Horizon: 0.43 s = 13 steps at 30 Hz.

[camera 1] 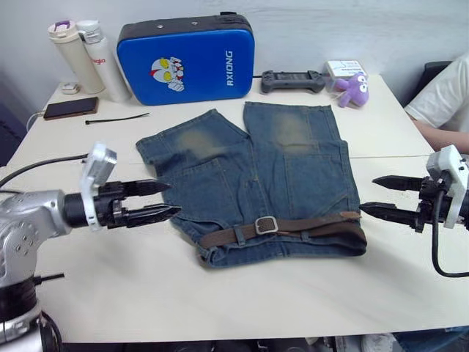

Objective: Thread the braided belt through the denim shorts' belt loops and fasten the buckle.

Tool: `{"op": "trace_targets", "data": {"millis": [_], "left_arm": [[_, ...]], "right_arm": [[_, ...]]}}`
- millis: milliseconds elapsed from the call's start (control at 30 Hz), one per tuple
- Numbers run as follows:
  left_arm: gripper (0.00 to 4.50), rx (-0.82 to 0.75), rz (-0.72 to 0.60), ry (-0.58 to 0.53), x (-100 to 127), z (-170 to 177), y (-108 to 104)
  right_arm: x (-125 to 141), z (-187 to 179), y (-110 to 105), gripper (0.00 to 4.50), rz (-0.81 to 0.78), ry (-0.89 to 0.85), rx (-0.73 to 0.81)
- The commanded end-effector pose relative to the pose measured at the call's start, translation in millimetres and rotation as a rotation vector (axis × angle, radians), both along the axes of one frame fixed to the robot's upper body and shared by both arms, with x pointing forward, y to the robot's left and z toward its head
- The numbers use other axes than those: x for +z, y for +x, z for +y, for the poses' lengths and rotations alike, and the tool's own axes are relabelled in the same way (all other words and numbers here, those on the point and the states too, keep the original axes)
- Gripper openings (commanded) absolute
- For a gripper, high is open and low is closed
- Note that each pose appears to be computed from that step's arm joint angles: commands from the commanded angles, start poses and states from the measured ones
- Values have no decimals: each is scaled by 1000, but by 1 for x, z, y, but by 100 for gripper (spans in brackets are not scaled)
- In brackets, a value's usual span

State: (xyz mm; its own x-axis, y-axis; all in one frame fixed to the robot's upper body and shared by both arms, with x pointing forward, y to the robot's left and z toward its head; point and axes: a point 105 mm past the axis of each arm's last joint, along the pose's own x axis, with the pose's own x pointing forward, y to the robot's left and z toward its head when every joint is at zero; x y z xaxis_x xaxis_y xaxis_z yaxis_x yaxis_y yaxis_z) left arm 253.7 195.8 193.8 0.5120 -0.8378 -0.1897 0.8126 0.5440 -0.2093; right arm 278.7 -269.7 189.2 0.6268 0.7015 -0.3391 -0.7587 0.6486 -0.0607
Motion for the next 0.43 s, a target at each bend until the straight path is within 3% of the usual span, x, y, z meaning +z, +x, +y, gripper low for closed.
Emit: {"op": "trace_targets", "data": {"millis": [33, 133, 233, 433], "left_arm": [[444, 151, -109, 0, -7, 4, -2], [444, 256, -131, 63, -32, 2, -4], [444, 229, -67, -78, -46, -7, -17], [444, 279, -64, -15, -66, -5, -14]], "right_arm": [[-4, 6, 0, 450, -44, 28, -20], [-14, 11, 2, 450, -70, 13, -43], [-21, 16, 2, 450, -72, 19, -50], [-28, 18, 3, 450, -92, 18, -71]]}}
